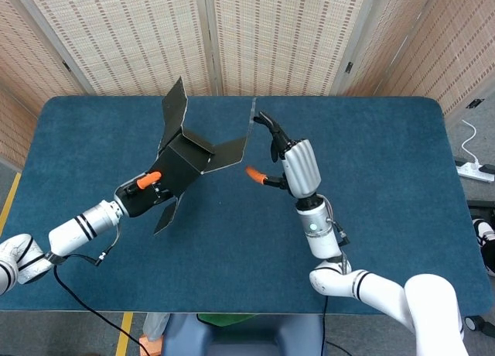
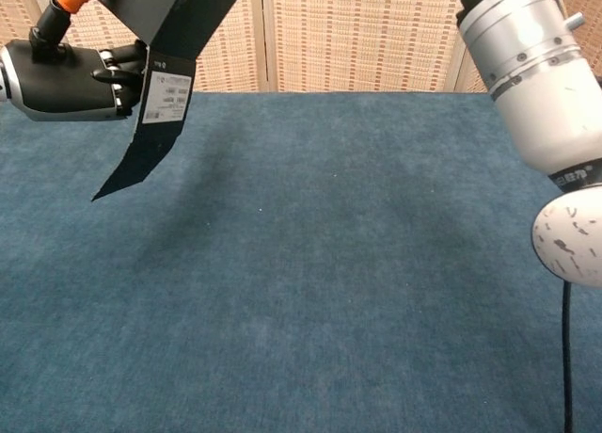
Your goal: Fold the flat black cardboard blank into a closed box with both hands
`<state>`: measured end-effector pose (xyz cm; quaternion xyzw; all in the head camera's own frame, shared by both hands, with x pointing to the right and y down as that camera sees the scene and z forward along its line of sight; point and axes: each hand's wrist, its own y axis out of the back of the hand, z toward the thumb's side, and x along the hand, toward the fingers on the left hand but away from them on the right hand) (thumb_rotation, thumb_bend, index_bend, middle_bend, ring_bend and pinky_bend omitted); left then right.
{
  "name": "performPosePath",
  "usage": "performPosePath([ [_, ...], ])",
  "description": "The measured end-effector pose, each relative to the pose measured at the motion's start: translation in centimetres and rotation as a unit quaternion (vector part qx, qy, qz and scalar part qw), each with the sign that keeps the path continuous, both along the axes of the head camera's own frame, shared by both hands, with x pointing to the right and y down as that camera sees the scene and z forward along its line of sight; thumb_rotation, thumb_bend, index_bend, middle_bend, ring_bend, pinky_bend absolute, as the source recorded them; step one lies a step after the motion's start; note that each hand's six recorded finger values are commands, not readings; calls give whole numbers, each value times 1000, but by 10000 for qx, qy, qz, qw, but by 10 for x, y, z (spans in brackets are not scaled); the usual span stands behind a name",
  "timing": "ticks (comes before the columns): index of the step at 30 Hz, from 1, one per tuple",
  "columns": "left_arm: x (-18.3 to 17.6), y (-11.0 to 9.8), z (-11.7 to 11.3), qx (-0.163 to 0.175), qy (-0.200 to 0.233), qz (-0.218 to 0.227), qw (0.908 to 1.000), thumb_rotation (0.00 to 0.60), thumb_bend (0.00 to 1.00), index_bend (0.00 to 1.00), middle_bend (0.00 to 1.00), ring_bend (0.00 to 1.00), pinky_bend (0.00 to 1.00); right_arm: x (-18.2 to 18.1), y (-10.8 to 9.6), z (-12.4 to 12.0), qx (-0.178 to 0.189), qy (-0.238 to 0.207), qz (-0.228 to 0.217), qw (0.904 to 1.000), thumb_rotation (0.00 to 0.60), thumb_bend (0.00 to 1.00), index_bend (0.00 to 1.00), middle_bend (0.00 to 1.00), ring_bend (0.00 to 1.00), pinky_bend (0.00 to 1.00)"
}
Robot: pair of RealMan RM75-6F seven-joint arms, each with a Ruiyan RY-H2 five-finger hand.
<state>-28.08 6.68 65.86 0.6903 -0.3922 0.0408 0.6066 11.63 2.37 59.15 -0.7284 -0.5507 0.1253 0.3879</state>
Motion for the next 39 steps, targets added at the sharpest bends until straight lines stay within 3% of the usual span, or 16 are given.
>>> performPosePath([
  [6, 11, 8, 0, 121, -92, 283, 9995, 600, 239, 332, 315, 577, 845, -23, -2, -4, 97, 17, -160, 9998, 600, 49, 123, 312, 764, 1000],
  [19, 13, 19, 5, 738, -599, 839, 9919, 600, 237, 333, 315, 576, 843, -39, 2, -7, 244, 187, -405, 9987, 600, 48, 260, 401, 785, 1000],
  [27, 6, 20, 12, 1237, -1003, 1223, 9796, 600, 240, 338, 320, 576, 842, -38, 2, -7, 253, 460, -705, 9961, 600, 27, 229, 327, 784, 1000],
  [34, -3, 20, 23, 1648, -1537, 1657, 9601, 600, 241, 342, 324, 576, 840, -29, 0, -11, 320, 956, -948, 9904, 600, 0, 116, 275, 781, 1000],
  [39, -5, 19, 28, 1784, -1787, 1835, 9500, 600, 242, 344, 326, 576, 839, -31, 3, -12, 323, 1121, -1041, 9877, 600, 0, 108, 272, 781, 1000],
])
